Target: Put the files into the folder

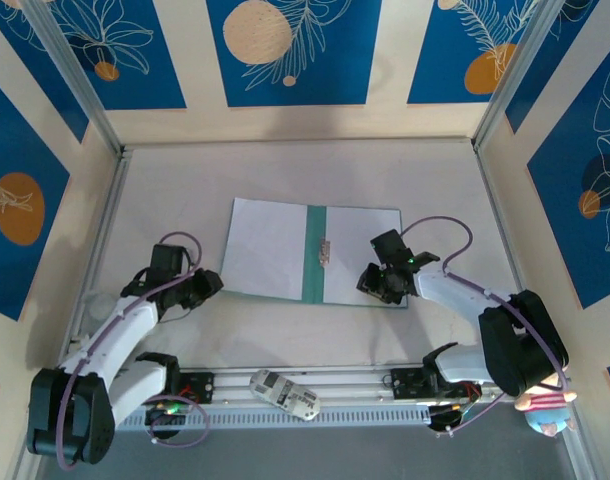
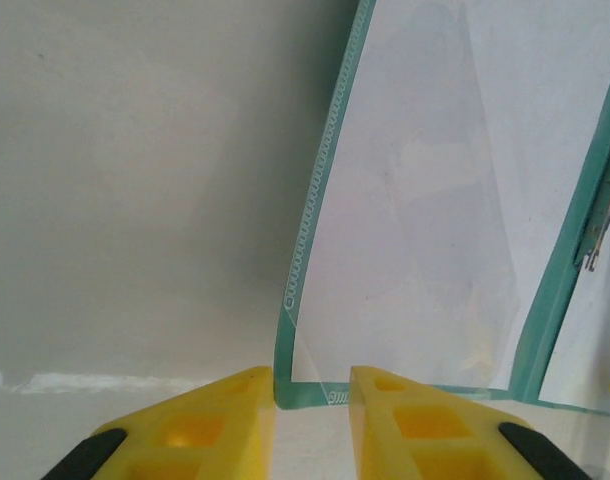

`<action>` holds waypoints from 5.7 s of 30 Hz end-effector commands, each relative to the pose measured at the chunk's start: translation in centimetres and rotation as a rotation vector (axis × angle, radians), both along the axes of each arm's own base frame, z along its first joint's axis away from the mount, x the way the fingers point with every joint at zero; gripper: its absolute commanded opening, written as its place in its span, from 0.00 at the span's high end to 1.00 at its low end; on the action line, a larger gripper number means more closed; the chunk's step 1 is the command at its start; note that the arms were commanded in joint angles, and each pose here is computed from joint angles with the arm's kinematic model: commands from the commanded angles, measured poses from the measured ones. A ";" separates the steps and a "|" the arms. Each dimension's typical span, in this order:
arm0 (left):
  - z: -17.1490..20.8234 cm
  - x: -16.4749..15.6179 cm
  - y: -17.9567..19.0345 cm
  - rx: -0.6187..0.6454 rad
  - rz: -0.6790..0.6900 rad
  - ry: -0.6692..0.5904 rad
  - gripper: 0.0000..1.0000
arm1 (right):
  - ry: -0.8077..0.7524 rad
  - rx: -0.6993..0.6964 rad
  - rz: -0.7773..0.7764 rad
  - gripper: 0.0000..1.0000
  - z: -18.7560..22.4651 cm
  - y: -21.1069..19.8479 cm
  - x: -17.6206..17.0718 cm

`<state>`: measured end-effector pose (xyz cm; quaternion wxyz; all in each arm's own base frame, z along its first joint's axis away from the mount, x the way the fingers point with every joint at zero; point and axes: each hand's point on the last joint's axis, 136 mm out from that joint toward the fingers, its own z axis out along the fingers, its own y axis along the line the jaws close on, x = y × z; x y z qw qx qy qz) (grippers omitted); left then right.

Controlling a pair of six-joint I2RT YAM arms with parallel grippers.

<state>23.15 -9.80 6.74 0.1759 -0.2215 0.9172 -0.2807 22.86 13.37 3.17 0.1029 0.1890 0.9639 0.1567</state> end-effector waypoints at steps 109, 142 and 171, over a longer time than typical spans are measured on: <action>-2.8 8.1 -3.6 -0.169 -0.082 -0.048 0.68 | 0.064 0.004 0.238 0.64 -2.4 10.4 3.3; 7.4 8.2 -2.7 -0.155 -0.082 -0.267 0.99 | -0.149 0.181 0.311 0.58 12.6 12.7 5.1; 19.1 3.7 -1.9 0.519 -0.343 -0.428 1.00 | -0.160 0.401 0.047 0.55 16.0 1.8 0.4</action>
